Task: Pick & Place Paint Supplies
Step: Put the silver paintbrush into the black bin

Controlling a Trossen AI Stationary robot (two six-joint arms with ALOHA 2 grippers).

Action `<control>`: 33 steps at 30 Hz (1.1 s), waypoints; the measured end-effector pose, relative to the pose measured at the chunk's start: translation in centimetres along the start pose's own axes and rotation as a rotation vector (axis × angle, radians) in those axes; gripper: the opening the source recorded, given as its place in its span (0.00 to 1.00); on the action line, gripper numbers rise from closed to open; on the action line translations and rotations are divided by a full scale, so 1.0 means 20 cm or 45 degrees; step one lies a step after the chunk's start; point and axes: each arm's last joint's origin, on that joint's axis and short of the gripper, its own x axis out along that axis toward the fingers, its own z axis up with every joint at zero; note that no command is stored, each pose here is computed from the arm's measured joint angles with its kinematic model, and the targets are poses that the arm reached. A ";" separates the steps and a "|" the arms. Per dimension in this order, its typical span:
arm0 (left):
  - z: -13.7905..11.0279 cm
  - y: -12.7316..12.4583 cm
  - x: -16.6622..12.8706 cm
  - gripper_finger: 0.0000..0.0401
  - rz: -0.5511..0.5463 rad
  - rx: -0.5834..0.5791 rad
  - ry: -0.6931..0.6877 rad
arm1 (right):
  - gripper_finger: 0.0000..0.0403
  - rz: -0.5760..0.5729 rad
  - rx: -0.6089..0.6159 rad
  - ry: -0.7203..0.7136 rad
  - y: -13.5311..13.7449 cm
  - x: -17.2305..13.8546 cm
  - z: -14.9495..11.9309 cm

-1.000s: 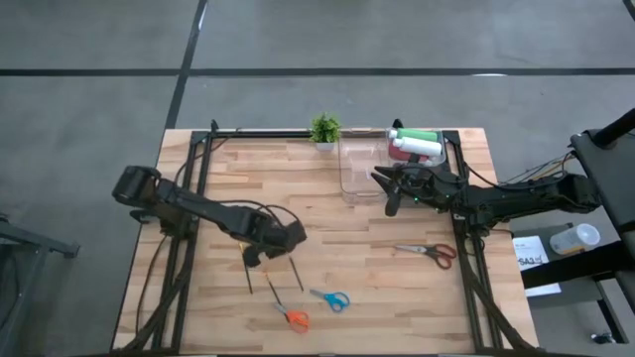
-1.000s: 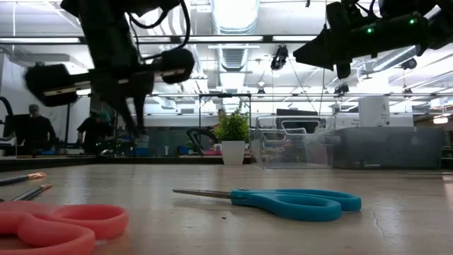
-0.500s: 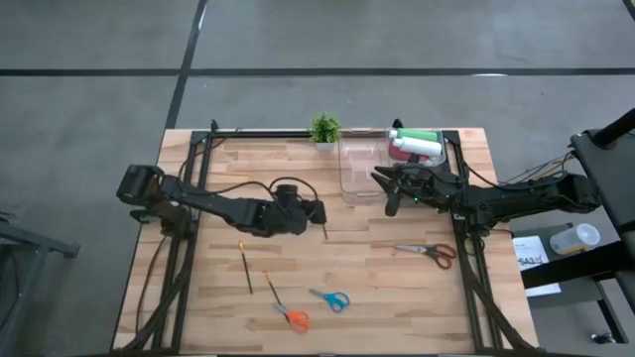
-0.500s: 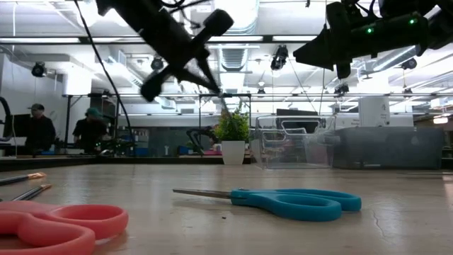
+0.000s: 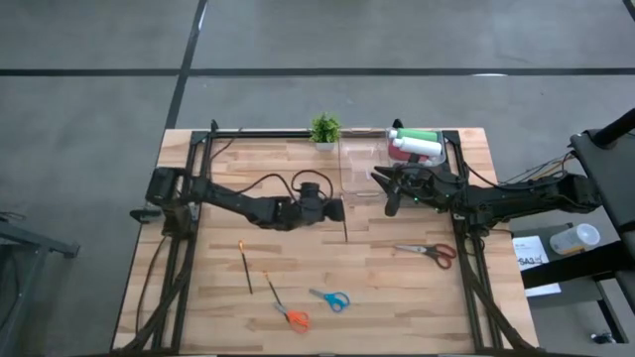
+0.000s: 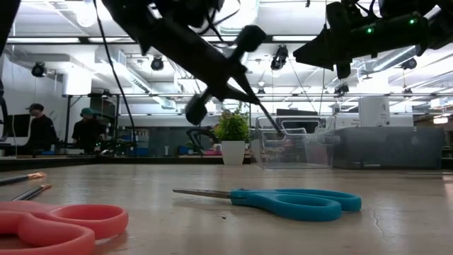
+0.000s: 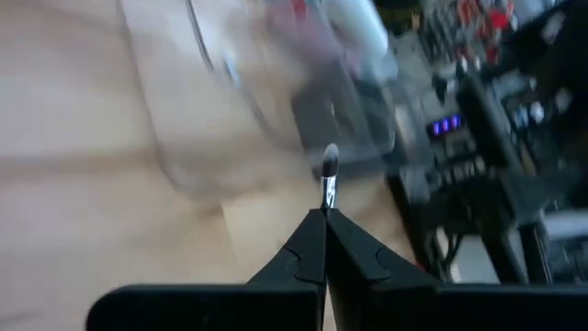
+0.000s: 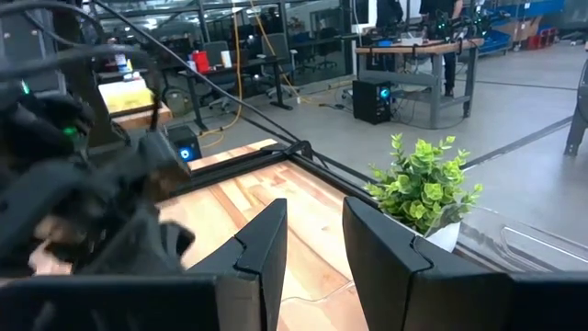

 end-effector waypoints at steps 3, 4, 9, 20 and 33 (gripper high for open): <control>-0.05 0.00 0.06 0.01 -0.024 0.029 0.134 | 0.27 0.000 0.000 0.000 0.00 0.00 0.00; -0.07 -0.01 0.08 0.01 -0.040 0.041 0.178 | 0.27 0.000 0.000 0.000 0.00 0.00 0.00; -0.12 -0.02 0.19 0.01 -0.058 0.072 0.319 | 0.27 0.000 0.000 0.000 0.00 0.00 0.00; -0.13 -0.07 0.40 0.01 0.007 0.083 0.538 | 0.27 -0.001 -0.002 0.005 0.00 0.00 0.00; -0.16 -0.03 0.45 0.01 0.092 0.121 0.584 | 0.27 0.000 -0.001 0.004 0.00 0.00 0.00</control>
